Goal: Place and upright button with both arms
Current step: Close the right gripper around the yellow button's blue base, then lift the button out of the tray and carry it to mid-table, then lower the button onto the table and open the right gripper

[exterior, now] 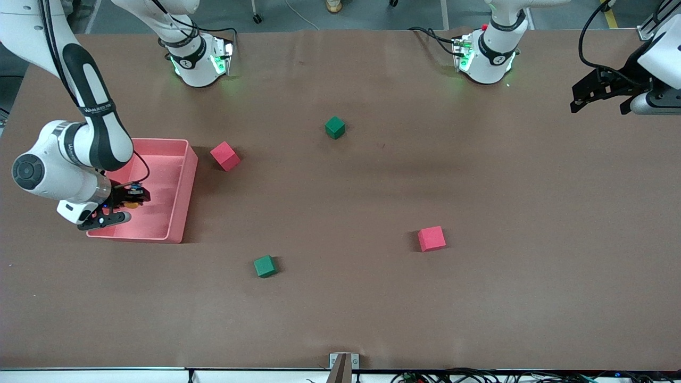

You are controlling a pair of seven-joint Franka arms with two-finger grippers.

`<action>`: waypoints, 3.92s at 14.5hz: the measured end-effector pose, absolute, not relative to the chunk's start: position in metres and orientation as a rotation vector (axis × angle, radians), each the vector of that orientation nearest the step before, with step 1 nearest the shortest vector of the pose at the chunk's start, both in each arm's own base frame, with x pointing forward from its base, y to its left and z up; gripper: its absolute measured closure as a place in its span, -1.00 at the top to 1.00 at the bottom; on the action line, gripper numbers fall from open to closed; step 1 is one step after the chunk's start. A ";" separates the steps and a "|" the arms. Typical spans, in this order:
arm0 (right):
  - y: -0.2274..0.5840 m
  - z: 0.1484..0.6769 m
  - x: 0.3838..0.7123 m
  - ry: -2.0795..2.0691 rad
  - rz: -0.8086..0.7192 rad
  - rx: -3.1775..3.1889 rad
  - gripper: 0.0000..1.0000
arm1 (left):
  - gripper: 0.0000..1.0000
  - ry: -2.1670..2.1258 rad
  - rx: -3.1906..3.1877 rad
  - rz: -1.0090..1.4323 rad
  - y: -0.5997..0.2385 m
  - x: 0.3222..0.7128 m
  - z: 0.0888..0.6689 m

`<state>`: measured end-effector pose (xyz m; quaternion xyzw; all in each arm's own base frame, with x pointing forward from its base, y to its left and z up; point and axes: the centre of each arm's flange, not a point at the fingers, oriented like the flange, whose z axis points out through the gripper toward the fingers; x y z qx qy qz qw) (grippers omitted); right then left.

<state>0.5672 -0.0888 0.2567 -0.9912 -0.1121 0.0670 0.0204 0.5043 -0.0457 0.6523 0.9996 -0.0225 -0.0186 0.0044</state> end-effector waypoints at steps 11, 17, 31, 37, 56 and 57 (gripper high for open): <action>0.079 0.407 0.604 -0.017 0.437 -3.122 -0.83 | 1.00 -0.073 3.131 -0.051 -0.047 0.506 0.651; 0.296 0.391 0.585 0.033 0.357 -3.109 -0.85 | 1.00 -0.072 3.131 -0.054 -0.047 0.507 0.650; 0.491 0.224 0.556 -0.200 0.033 -3.041 -0.85 | 1.00 -0.072 3.131 -0.073 -0.047 0.511 0.644; 0.511 0.205 0.541 -0.246 0.051 -3.048 -0.85 | 1.00 -0.072 3.131 -0.081 -0.047 0.513 0.641; 0.504 0.208 0.575 -0.045 -0.147 -2.981 1.00 | 1.00 0.038 3.132 -0.103 -0.060 0.536 0.611; 0.499 0.215 0.579 -0.036 -0.135 -2.992 1.00 | 1.00 0.050 3.132 -0.110 -0.066 0.540 0.605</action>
